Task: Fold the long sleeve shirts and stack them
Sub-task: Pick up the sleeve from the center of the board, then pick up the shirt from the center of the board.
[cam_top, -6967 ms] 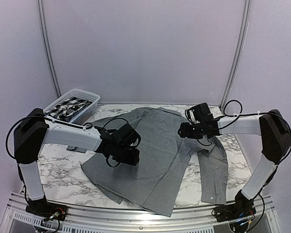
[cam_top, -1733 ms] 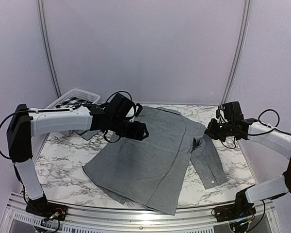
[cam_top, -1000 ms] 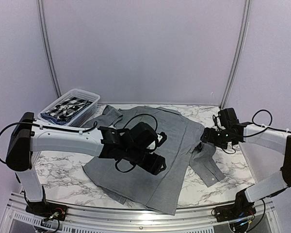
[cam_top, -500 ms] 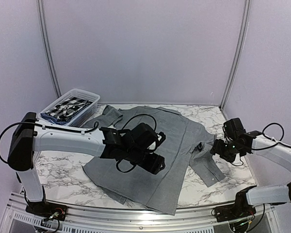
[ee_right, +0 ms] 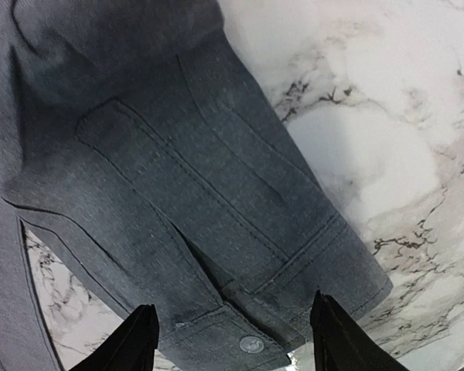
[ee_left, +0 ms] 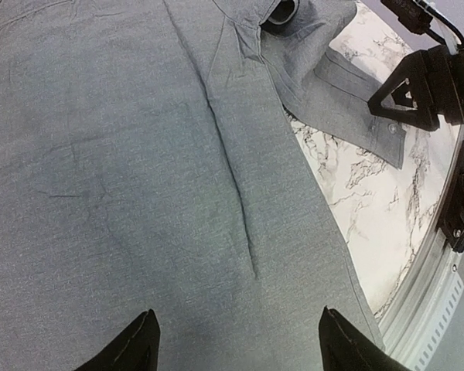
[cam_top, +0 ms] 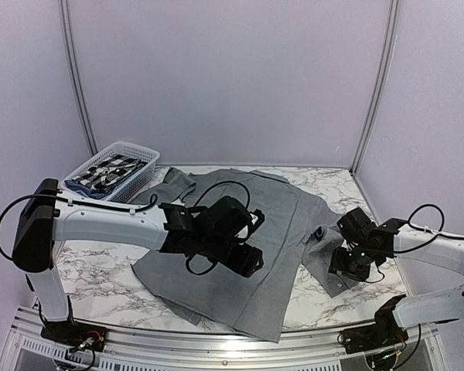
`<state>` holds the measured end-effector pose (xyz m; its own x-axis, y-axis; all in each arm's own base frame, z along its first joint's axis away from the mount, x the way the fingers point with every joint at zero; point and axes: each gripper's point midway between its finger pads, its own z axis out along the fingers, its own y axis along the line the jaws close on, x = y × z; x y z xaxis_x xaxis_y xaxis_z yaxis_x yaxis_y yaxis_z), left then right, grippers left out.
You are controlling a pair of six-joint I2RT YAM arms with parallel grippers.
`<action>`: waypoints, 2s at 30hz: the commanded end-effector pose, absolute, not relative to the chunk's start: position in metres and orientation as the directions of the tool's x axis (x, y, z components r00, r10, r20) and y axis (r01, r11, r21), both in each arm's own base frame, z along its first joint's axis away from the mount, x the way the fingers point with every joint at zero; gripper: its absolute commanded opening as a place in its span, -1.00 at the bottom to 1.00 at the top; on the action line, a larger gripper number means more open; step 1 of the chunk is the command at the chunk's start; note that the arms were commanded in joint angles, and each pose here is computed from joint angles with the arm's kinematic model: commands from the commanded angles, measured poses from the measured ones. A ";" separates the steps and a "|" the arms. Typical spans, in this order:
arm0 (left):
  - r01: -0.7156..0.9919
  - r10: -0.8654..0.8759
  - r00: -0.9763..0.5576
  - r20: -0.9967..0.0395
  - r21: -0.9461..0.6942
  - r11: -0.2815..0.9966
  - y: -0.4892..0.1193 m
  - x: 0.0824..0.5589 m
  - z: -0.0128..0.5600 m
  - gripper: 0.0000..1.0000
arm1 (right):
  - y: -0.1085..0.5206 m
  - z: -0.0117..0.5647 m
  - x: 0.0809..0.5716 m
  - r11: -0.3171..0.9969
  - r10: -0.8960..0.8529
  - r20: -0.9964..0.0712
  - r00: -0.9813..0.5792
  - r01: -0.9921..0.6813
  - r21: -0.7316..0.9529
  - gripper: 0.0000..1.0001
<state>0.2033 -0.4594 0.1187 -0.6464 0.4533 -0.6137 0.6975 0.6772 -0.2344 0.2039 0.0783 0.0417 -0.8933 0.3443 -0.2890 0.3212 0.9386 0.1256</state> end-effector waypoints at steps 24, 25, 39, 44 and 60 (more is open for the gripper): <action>0.754 0.511 -0.614 -0.602 -0.255 0.605 -0.454 0.172 0.116 0.40 | 0.109 0.047 0.209 0.958 0.282 -0.364 -0.888 0.284 0.049 -0.93; 0.761 0.518 -0.608 -0.601 -0.256 0.597 -0.456 0.166 0.115 0.39 | 0.113 0.055 0.216 0.959 0.278 -0.380 -0.882 0.274 0.067 -1.00; 0.817 0.636 -0.564 -0.527 -0.243 0.523 -0.496 0.075 0.083 0.02 | 0.151 0.133 0.262 0.950 0.288 -0.538 -0.792 0.166 0.263 -1.00; 0.824 0.675 -0.551 -0.491 -0.195 0.532 -0.509 0.055 0.064 -0.12 | 0.156 0.166 0.275 0.945 0.295 -0.597 -0.746 0.135 0.298 -1.00; 0.786 0.726 -0.525 -0.445 0.075 0.614 -0.515 0.063 0.022 -0.37 | 0.155 0.191 0.275 0.934 0.312 -0.634 -0.707 0.106 0.341 -1.00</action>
